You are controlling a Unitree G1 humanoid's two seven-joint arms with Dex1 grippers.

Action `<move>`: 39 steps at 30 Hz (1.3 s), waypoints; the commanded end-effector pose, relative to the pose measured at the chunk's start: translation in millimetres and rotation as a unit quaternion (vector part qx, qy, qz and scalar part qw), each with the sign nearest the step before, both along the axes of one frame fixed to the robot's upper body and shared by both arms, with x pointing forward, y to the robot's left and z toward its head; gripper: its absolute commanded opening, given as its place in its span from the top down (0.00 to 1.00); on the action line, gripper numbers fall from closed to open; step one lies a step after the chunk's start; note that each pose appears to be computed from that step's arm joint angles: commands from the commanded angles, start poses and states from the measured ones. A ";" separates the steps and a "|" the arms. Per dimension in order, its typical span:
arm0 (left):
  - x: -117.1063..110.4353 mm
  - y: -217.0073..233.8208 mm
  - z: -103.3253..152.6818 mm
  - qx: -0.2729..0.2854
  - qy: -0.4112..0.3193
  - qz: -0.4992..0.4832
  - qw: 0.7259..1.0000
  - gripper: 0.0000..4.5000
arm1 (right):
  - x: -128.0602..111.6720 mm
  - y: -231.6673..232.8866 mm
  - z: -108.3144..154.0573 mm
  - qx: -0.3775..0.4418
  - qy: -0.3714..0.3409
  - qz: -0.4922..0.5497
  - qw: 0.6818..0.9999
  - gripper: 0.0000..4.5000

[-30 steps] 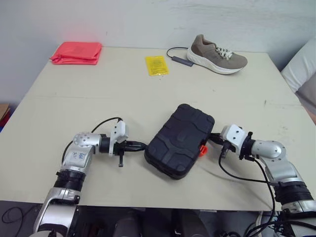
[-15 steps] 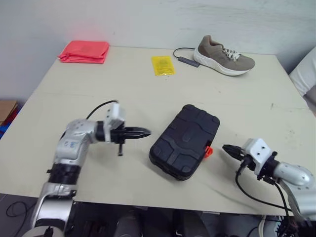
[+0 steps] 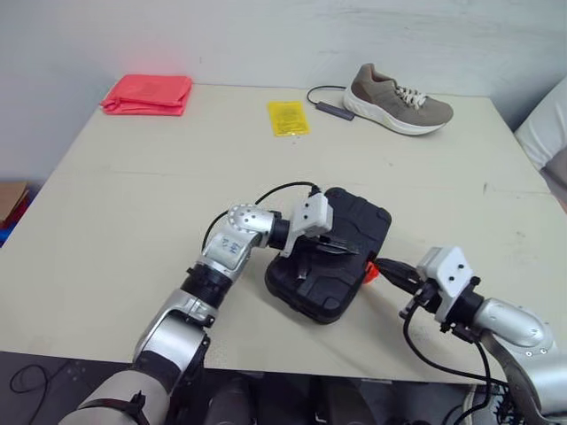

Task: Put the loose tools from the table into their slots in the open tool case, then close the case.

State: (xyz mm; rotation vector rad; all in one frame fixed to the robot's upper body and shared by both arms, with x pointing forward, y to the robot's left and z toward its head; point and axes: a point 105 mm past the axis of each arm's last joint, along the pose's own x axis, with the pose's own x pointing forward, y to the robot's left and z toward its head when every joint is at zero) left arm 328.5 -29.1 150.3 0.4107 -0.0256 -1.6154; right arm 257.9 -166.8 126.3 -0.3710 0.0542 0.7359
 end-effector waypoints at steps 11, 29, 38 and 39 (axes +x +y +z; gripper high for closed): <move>4.9 14.8 -41.6 0.071 0.005 0.038 0.997 1.00 | -18.7 -23.8 -29.2 0.003 0.044 -0.024 0.999 0.99; 5.0 18.1 -52.2 0.105 0.011 0.044 0.993 1.00 | 16.4 8.9 -34.1 0.076 0.056 0.030 0.995 0.99; 4.6 17.2 -64.2 0.141 0.022 0.037 0.989 1.00 | 19.1 13.7 -9.3 0.132 0.023 0.040 0.990 0.99; 3.7 17.9 -66.6 0.143 0.025 0.036 0.989 1.00 | 18.6 14.1 -6.0 0.138 0.018 0.041 0.989 0.99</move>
